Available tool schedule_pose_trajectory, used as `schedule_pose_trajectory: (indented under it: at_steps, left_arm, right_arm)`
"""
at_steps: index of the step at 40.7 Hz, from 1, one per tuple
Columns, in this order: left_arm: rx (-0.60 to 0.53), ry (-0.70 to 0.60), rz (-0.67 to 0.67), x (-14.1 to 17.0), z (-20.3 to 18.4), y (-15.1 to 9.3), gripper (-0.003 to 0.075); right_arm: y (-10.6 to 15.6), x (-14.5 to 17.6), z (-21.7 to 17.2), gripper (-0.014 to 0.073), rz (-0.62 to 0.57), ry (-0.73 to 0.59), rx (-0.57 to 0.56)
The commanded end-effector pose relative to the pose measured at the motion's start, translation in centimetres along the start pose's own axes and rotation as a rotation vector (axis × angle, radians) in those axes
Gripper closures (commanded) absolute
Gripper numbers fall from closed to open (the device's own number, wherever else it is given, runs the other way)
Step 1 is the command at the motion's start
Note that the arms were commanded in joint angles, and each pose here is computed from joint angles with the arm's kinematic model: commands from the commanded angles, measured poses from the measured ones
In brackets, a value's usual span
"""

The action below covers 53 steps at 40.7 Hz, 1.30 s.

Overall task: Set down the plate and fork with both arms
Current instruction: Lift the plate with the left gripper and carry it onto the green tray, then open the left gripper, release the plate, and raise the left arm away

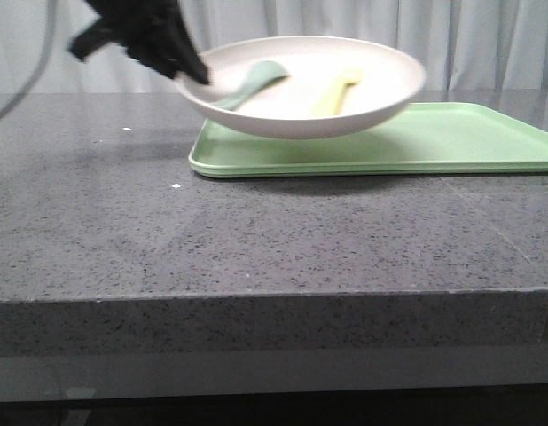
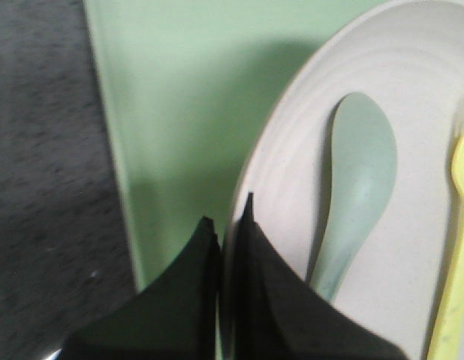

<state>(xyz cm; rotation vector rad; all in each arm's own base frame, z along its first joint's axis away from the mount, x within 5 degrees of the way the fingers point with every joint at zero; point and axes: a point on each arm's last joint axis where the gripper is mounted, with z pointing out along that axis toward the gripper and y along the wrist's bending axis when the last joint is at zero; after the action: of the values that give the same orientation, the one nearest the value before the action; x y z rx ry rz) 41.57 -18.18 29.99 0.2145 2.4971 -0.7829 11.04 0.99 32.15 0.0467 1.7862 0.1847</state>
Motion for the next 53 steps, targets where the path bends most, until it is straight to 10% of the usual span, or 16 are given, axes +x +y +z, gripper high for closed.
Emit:
schedule_pose_trajectory:
  at_steps: [1,36,53]
  left_arm:
    - [0.086,-0.092,-0.023,-2.0,-0.9,-3.5,0.0739]
    - [0.051,-0.106,-0.223,-3.5,3.2,-3.7,0.0732]
    - [0.049,-0.076,-0.135,-3.4,2.7,-4.1,0.0422]
  right_arm:
    - [0.1,-1.8,-0.3,0.0004,-0.012,-0.100,0.001]
    - [0.1,-1.8,-0.3,0.0004,-0.012,-0.100,0.001]
    - [0.1,-1.8,-0.3,0.0004,-0.012,-0.100,0.001]
